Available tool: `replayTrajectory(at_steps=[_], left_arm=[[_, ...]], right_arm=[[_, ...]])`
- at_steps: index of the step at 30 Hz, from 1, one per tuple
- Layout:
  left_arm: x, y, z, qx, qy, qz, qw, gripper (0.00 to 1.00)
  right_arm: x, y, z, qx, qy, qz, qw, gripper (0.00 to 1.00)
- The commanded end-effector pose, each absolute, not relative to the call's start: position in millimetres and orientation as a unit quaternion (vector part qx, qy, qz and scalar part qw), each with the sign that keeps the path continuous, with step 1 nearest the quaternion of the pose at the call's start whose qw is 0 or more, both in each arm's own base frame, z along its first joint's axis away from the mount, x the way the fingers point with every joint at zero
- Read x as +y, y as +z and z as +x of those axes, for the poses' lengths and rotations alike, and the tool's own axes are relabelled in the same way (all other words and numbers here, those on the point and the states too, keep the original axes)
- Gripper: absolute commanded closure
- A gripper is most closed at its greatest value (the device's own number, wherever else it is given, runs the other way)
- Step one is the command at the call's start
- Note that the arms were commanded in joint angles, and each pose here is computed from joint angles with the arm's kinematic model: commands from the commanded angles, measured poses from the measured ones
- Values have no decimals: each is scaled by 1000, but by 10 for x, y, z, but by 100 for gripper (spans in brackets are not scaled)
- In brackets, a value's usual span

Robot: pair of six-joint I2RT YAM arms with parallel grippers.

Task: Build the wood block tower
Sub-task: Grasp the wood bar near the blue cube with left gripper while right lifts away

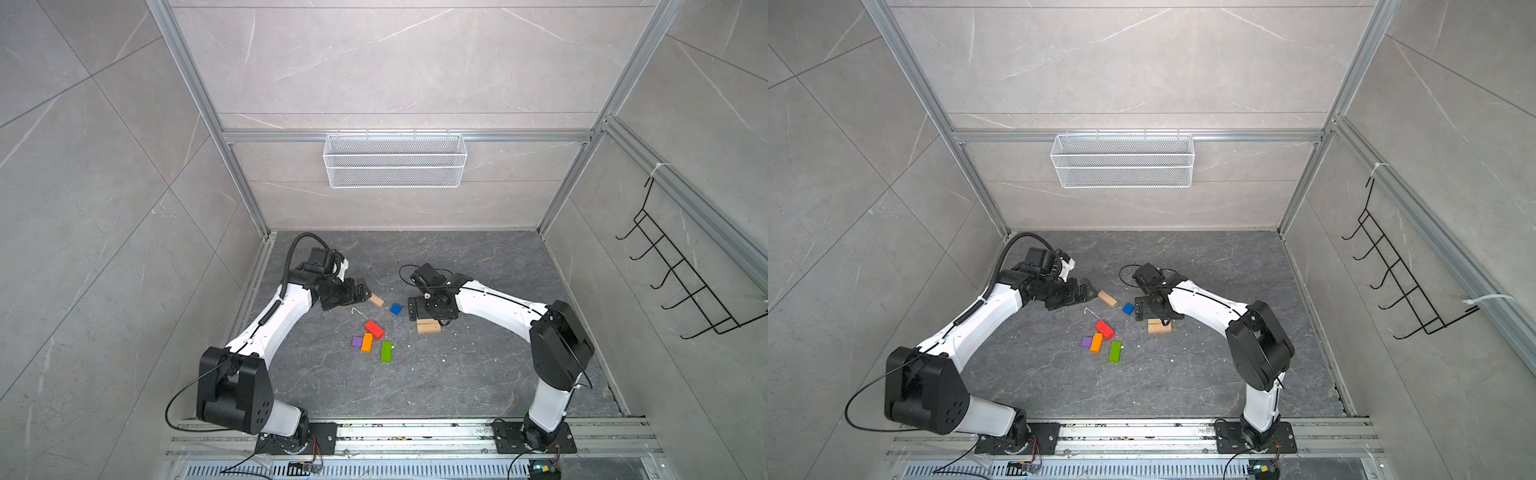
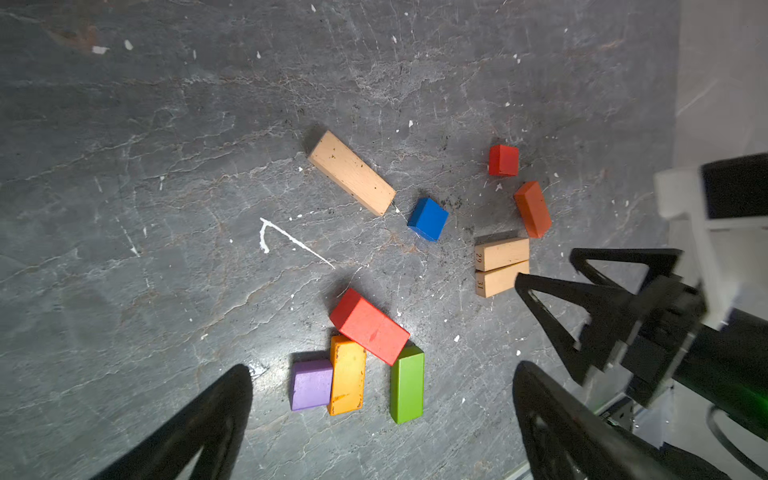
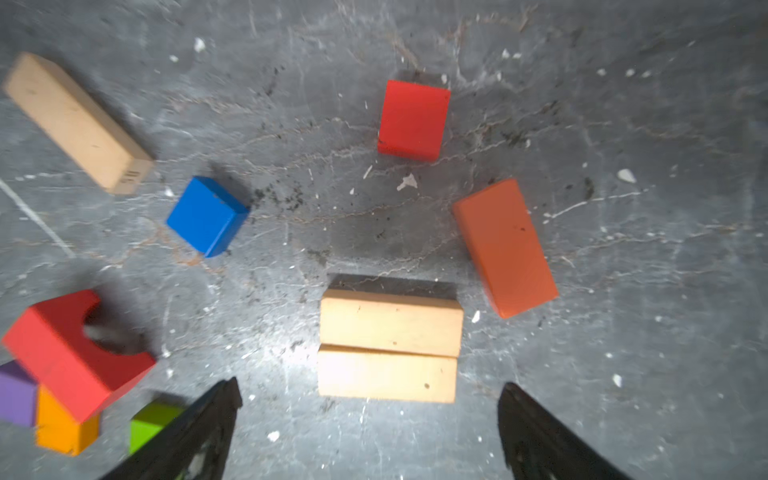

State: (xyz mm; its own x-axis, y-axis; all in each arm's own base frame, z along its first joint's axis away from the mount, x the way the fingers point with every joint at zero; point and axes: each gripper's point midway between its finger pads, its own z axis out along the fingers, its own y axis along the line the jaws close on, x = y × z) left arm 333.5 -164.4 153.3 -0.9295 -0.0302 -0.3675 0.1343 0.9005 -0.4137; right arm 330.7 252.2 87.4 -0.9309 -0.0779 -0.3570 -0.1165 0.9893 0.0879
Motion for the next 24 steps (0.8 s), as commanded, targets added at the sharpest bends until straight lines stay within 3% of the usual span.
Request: replayTrajectory(at_steps=[1,11,24], left_arm=[[-1653,1448,3447,972,-145,52,176,0],[-1771,1005,3819,974,-84,175,115,0],[-2010,666,4048,947,-80,287,123,0]], right_arm=[[2410,992,3196,981,49,-64,179,1],[2238,1239,3010,977,56,-79,192,1],[2217,1168,2891,979,78,-75,174,1]])
